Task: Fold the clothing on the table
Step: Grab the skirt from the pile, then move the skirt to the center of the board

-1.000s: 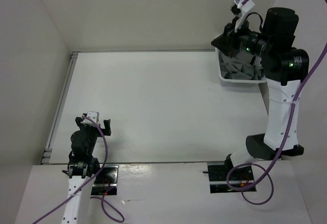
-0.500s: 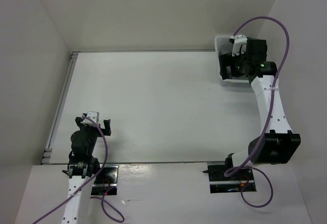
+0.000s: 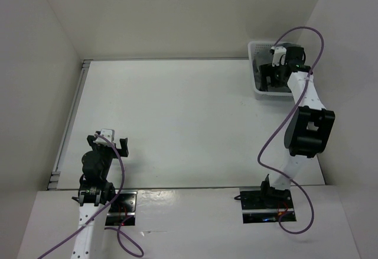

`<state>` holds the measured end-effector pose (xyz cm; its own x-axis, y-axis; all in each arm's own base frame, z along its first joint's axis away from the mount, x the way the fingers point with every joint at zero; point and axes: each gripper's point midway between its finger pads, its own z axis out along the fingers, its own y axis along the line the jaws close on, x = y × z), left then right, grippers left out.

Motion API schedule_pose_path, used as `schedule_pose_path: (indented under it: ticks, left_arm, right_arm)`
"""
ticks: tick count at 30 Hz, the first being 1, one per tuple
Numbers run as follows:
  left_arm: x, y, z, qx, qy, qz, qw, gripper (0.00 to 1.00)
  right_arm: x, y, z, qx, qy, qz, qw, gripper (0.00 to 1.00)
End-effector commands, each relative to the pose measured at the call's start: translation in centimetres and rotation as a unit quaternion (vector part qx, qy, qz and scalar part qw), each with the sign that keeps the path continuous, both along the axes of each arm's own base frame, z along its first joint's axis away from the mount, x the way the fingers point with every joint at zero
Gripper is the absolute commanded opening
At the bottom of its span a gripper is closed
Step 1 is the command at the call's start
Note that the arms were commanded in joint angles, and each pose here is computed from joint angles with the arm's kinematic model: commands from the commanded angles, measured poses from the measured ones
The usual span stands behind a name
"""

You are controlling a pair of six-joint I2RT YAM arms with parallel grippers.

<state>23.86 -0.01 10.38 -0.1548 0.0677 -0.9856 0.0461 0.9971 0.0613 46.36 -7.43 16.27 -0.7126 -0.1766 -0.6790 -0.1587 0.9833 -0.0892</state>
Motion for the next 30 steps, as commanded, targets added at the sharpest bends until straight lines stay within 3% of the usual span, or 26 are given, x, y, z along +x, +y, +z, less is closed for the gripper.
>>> schedule_pose_path:
  ticks: [1,17,19,20,21,22,23,25,27,30]
  left_arm:
    - [0.3,0.0,1.9,0.010,-0.065,-0.001,0.998,1.00]
    - [0.3,0.0,1.9,0.010,-0.065,-0.001,0.998,1.00]
    - [0.3,0.0,1.9,0.010,-0.065,-0.001,0.998,1.00]
    - [0.3,0.0,1.9,0.010,-0.065,-0.001,0.998,1.00]
    - [0.3,0.0,1.9,0.010,-0.065,-0.001,0.998,1.00]
    - [0.3,0.0,1.9,0.010,-0.065,-0.001,0.998,1.00]
    - [0.3,0.0,1.9,0.010,-0.065,-0.001,0.998,1.00]
    - [0.3,0.0,1.9,0.010,-0.065,-0.001,0.998,1.00]
    - [0.3,0.0,1.9,0.010,-0.065,-0.001,0.998,1.00]
    - [0.3,0.0,1.9,0.010,-0.065,-0.001,0.998,1.00]
  right_arm:
    - [3.4,-0.4,2.7,-0.001,-0.056,0.016,0.998,0.98]
    - [9.6,-1.0,-2.5,-0.002,-0.031,0.012,0.999,0.96]
    - [9.7,-1.0,-3.7,0.001,-0.012,0.012,1.000,0.82]
    - [9.5,-1.0,-4.1,0.003,-0.002,0.012,1.000,0.67]
    - [9.6,-1.0,-4.2,0.004,0.002,0.012,1.000,0.44]
    - [10.1,-1.3,-3.4,0.005,-0.005,-0.001,1.000,0.05]
    - [10.1,-1.2,-3.0,0.009,-0.007,-0.005,1.000,0.00]
    - [10.3,-1.3,-0.9,0.005,-0.027,-0.005,1.000,0.00]
    - [9.7,-0.2,9.1,0.017,-0.115,0.004,0.993,0.00]
    - [7.9,1.0,17.9,0.028,-0.193,0.026,0.981,0.00]
